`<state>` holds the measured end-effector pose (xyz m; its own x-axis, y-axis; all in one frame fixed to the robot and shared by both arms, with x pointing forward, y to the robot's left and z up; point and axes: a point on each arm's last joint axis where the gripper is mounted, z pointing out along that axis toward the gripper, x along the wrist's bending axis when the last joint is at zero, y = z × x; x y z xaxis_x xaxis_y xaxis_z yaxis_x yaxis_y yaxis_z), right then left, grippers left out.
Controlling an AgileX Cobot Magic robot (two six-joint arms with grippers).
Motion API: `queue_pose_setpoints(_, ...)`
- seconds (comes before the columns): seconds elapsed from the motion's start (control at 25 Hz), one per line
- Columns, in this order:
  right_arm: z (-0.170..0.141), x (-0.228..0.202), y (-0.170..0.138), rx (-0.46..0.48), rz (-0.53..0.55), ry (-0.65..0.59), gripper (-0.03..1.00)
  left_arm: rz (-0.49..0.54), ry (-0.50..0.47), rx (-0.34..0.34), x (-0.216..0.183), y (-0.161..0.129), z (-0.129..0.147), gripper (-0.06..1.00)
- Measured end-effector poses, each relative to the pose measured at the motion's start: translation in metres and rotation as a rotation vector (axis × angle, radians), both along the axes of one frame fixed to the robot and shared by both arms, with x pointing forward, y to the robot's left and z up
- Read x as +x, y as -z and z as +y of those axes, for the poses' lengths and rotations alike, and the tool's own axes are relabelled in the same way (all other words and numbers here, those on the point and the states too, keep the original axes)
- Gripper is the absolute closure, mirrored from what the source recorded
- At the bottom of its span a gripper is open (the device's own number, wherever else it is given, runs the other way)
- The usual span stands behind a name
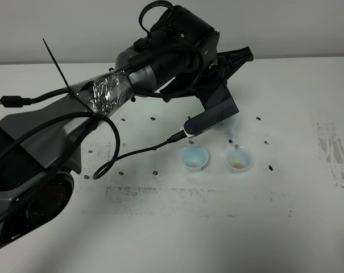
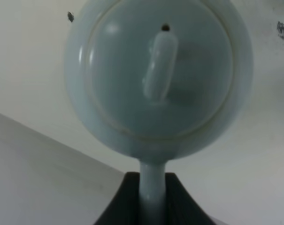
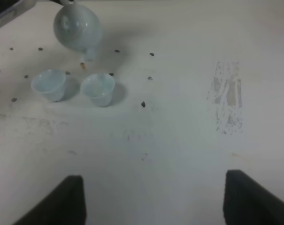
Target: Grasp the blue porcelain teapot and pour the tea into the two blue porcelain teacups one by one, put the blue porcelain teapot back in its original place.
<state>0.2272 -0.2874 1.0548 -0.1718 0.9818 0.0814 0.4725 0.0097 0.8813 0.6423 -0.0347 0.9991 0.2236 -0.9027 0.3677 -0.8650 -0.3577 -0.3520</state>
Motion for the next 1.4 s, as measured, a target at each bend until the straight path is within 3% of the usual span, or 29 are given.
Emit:
queue_pose_setpoints(0.24, 0.000, 0.000, 0.000, 0.000, 0.000, 0.000, 0.38, -0.030, 0.029, 0.033, -0.007, -0.001, -0.008, 0.94)
queue_pose_setpoints(1.4, 0.000, 0.000, 0.000, 0.000, 0.000, 0.000, 0.38, -0.059, 0.042, 0.046, -0.008, -0.001, -0.011, 0.94)
